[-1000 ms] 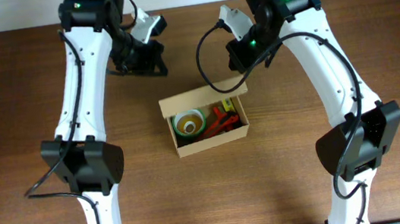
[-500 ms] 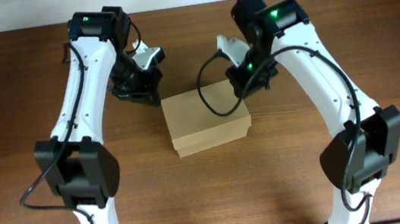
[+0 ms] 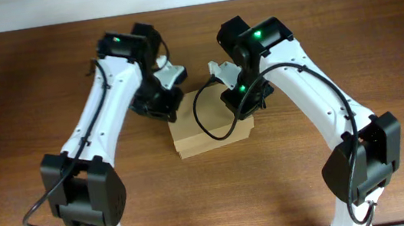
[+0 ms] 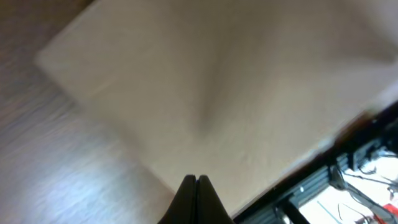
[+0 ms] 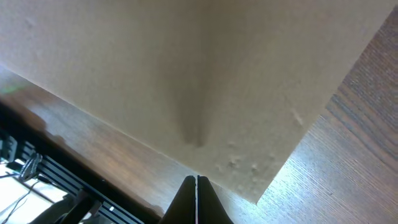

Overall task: Pack container
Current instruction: 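Press the lid down onto the box with both grippers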

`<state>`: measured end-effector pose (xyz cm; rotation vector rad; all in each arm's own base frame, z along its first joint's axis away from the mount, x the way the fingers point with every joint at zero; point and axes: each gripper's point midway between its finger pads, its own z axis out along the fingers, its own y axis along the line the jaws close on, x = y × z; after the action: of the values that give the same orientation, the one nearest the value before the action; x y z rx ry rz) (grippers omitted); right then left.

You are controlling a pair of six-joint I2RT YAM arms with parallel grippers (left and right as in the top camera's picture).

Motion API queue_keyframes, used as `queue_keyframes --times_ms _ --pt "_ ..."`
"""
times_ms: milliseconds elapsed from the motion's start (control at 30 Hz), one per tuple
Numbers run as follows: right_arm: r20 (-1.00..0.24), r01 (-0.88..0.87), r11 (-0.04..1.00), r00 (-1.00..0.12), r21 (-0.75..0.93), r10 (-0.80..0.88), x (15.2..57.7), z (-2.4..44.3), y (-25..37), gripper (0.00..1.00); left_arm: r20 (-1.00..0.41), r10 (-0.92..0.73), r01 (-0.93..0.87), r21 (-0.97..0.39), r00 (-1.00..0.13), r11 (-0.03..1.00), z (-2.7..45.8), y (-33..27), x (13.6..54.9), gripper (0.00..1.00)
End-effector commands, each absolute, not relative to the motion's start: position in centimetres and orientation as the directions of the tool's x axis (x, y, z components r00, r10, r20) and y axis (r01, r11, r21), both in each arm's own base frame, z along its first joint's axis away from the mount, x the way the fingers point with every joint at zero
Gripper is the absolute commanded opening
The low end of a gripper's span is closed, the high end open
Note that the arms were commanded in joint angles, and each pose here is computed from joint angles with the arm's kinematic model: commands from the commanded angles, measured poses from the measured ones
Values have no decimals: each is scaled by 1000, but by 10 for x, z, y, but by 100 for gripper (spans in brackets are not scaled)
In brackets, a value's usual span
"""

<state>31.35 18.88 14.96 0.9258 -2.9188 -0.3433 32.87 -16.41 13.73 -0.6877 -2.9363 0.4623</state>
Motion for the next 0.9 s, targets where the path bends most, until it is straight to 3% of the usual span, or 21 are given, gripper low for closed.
queue_keyframes --times_ms 0,500,700,867 --pt "-32 -569 799 -818 192 -575 312 159 182 4 61 419 385 -293 -906 875 122 -161 317 2" --pt "47 -559 809 -817 182 -575 298 87 172 4 167 390 329 -302 -906 895 66 -154 288 2" --pt "-11 -564 806 -821 180 -571 312 95 178 4 139 377 324 -300 -916 897 68 -156 294 2" --pt "-184 -538 817 -842 207 -507 353 149 188 4 45 328 308 -239 -944 921 93 -148 321 2"
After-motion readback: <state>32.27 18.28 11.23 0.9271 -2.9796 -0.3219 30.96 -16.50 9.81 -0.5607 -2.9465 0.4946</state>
